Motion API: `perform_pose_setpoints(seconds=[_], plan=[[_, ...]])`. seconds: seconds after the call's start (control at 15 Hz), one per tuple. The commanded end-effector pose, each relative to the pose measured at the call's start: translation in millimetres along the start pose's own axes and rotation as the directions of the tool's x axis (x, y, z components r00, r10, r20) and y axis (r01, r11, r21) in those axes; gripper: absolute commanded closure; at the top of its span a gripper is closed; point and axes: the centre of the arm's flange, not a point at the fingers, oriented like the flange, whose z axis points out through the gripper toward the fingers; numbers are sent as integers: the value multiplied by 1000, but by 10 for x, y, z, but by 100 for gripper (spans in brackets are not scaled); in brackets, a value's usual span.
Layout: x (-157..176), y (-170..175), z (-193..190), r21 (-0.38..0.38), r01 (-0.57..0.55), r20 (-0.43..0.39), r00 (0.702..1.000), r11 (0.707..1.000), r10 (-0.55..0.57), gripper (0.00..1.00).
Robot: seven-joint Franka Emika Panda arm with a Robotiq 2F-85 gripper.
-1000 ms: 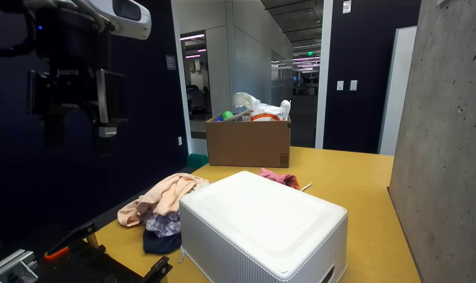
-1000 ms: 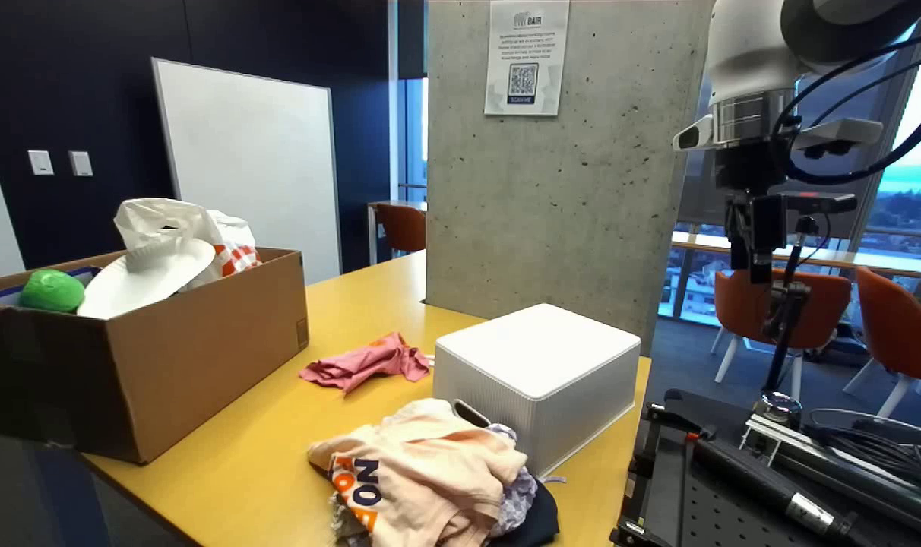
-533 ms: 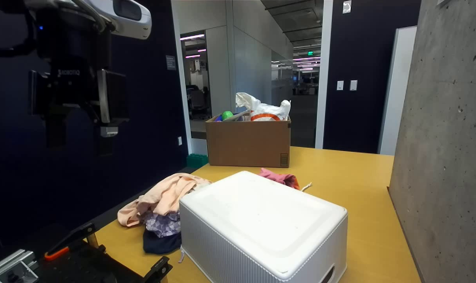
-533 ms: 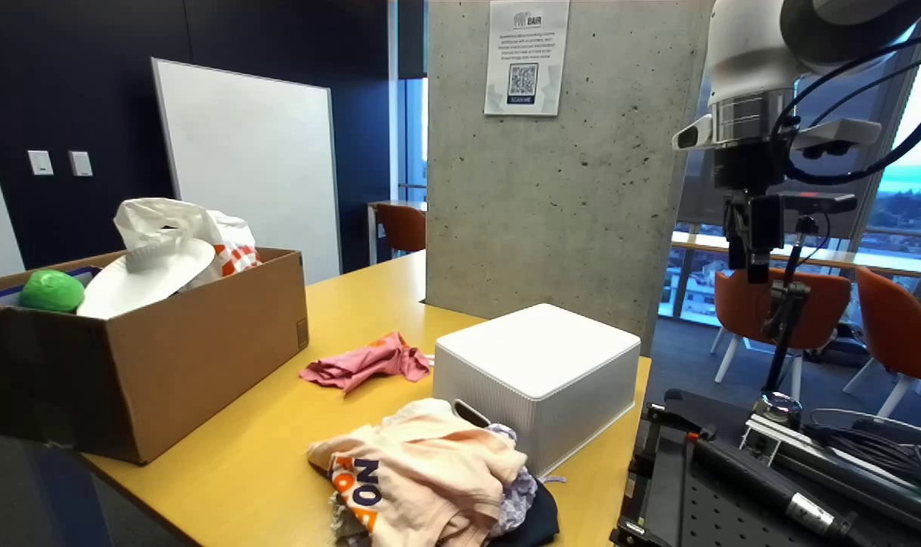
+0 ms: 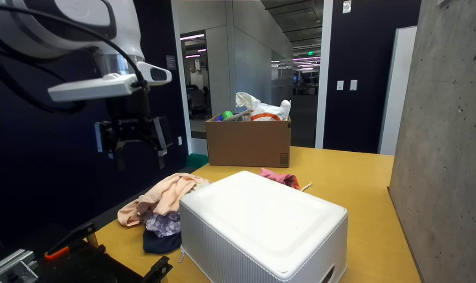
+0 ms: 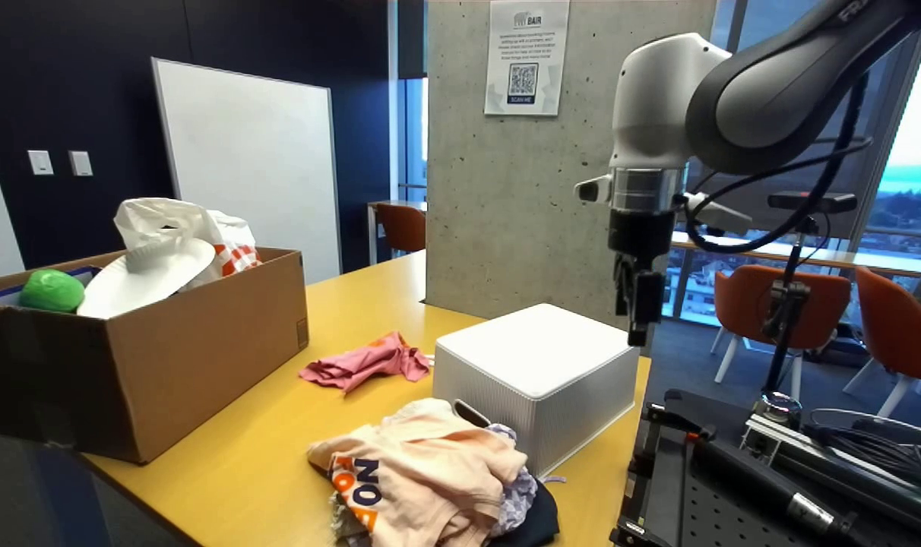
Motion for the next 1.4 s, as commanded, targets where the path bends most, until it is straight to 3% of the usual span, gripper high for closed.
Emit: perform_pose_setpoints(seconds=[0.0, 0.2, 0.47, 0.67, 0.93, 1.0, 1.07, 1.33], plan=[[852, 43, 407, -76, 51, -45, 998, 996, -54, 0], [1405, 149, 614, -90, 124, -87, 988, 988, -132, 0], [2122, 128, 1074, -66, 172, -70, 982, 983, -177, 0], [2637, -123, 1436, -80, 232, -62, 970, 970, -237, 0], [2954, -511, 1664, -79, 299, -50, 952, 951, -303, 0], [2974, -572, 1748, -80, 309, -40, 949, 948, -313, 7], [2969, -635, 1769, -77, 314, -27, 948, 946, -317, 26], [2857, -623, 1718, -82, 313, -37, 948, 946, -316, 58]])
